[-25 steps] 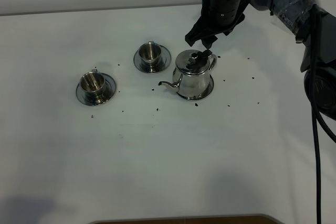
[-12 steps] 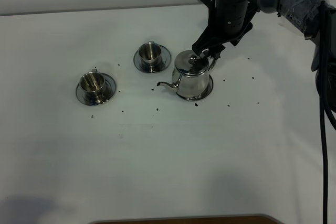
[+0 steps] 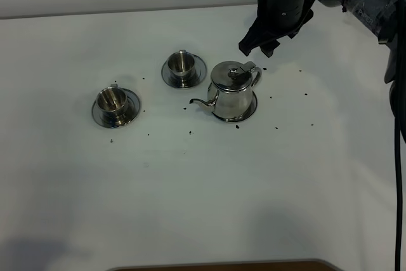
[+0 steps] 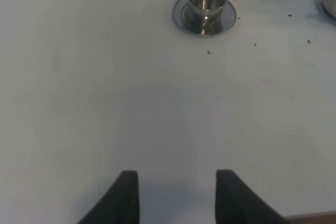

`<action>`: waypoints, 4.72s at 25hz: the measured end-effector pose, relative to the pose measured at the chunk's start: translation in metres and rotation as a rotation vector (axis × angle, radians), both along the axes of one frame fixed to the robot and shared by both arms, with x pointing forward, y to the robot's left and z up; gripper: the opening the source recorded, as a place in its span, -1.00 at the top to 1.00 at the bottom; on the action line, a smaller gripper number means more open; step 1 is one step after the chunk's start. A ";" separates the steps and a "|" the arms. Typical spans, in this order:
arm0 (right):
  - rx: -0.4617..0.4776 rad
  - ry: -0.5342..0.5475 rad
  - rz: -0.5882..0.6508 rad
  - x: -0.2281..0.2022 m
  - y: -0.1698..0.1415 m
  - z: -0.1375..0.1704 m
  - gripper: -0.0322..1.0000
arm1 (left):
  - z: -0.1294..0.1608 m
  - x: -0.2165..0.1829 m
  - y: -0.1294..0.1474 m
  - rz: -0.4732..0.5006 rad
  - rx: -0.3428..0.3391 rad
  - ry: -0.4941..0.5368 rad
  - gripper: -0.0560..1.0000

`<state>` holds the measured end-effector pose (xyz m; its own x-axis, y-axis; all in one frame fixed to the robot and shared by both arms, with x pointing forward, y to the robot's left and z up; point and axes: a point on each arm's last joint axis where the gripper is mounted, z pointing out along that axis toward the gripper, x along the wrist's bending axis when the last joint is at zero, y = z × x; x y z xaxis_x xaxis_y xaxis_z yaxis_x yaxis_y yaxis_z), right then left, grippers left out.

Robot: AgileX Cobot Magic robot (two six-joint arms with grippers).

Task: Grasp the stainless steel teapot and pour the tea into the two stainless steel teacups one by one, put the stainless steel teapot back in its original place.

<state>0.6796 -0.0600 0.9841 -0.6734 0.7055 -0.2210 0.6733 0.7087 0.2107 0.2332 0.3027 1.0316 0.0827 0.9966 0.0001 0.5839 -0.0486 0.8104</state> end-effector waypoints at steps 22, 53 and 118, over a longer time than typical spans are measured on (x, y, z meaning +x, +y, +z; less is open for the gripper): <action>0.129 0.005 0.059 0.006 0.017 -0.023 -0.06 | 0.000 0.000 0.000 0.000 0.000 0.000 0.15; 0.037 0.119 -0.064 -0.009 0.003 -0.030 -0.06 | 0.000 0.000 0.000 0.000 0.000 0.000 0.15; 0.060 0.336 -0.184 -0.084 -0.009 -0.027 -0.06 | 0.000 0.000 0.000 0.000 0.000 0.000 0.15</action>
